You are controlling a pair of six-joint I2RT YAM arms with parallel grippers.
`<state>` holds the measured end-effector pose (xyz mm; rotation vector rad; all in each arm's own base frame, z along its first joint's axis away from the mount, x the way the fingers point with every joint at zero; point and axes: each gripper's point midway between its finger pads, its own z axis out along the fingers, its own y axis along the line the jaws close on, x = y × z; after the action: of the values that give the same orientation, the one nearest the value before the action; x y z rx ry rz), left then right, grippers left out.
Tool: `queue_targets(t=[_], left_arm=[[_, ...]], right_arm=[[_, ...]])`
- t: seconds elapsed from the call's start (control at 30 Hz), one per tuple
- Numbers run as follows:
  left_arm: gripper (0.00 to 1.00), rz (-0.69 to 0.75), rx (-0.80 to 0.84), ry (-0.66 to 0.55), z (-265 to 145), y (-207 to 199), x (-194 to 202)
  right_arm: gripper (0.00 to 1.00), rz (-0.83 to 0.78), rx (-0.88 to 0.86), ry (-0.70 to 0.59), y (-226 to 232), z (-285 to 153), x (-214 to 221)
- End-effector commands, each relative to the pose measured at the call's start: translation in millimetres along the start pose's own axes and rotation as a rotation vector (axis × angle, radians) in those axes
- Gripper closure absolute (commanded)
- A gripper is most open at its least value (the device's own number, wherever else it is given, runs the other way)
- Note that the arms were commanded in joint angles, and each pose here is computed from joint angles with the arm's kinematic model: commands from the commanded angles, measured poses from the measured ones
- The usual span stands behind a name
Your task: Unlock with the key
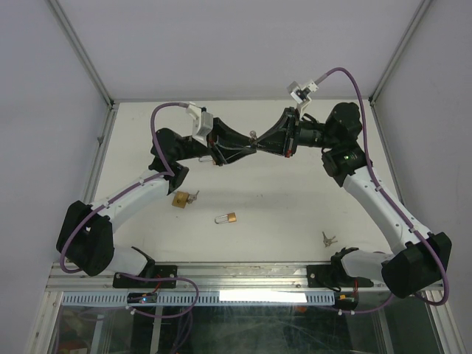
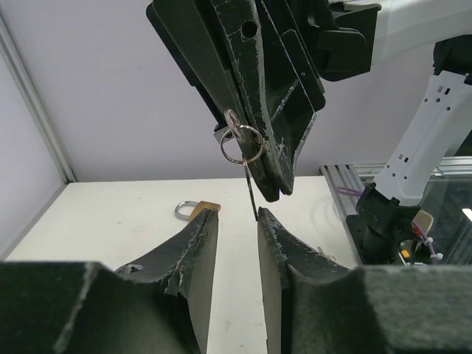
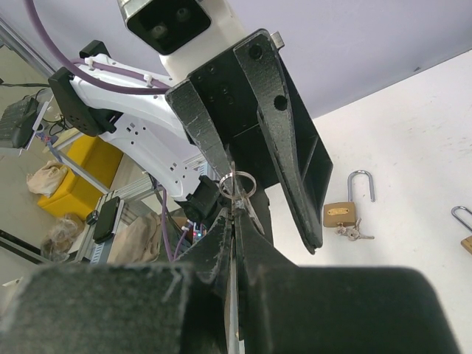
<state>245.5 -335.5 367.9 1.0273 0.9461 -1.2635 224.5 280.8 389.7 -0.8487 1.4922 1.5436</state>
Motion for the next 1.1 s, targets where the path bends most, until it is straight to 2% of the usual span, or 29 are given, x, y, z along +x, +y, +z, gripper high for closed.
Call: queue_targets(t=[0.0,0.23,0.33,0.53,0.77,0.8,0.83,0.87,0.9,0.93,1.0,1.07], left_arm=[[0.7,0.039,0.006,-0.065,7.0,-2.2,-26.9],[0.83,0.048,0.009,-0.074,7.8,-2.6,-29.9],[1.0,0.042,0.007,-0.072,7.9,-3.1,-29.1],[1.0,-0.023,-0.037,-0.02,3.4,1.2,-19.6],[1.0,-0.149,-0.1,0.263,-14.9,3.0,31.8],[1.0,-0.154,-0.103,0.299,-18.1,2.2,38.9],[1.0,-0.154,-0.118,0.334,-21.3,4.0,44.2],[1.0,-0.145,-0.123,0.373,-24.7,5.5,48.7],[1.0,-0.13,-0.125,0.421,-28.2,6.3,53.3],[1.0,-0.113,-0.127,0.473,-32.7,7.3,58.0],[1.0,-0.079,-0.138,0.598,-44.8,10.8,70.0],[1.0,-0.055,-0.124,0.724,-58.2,10.4,78.7]], right_arm=[[1.0,-0.042,-0.028,-0.015,10.1,-1.7,-5.8],[1.0,-0.037,-0.029,-0.011,8.5,-1.6,-3.6],[1.0,-0.04,-0.029,-0.014,7.8,-1.4,-2.9],[1.0,-0.014,-0.003,-0.004,4.6,-9.6,0.5],[1.0,-0.052,0.152,0.083,-24.7,-29.2,32.3],[0.98,-0.057,0.155,0.091,-26.0,-29.4,35.1],[0.9,-0.071,0.157,0.102,-27.0,-30.3,37.9],[0.76,-0.085,0.167,0.121,-29.0,-33.0,42.8],[0.55,-0.085,0.188,0.163,-31.4,-39.2,54.6],[0.45,-0.131,0.213,0.181,-35.2,-43.9,57.8],[0.34,-0.161,0.319,0.217,-47.6,-57.7,67.2],[0.25,-0.245,0.365,0.175,-52.4,-61.8,55.8]])
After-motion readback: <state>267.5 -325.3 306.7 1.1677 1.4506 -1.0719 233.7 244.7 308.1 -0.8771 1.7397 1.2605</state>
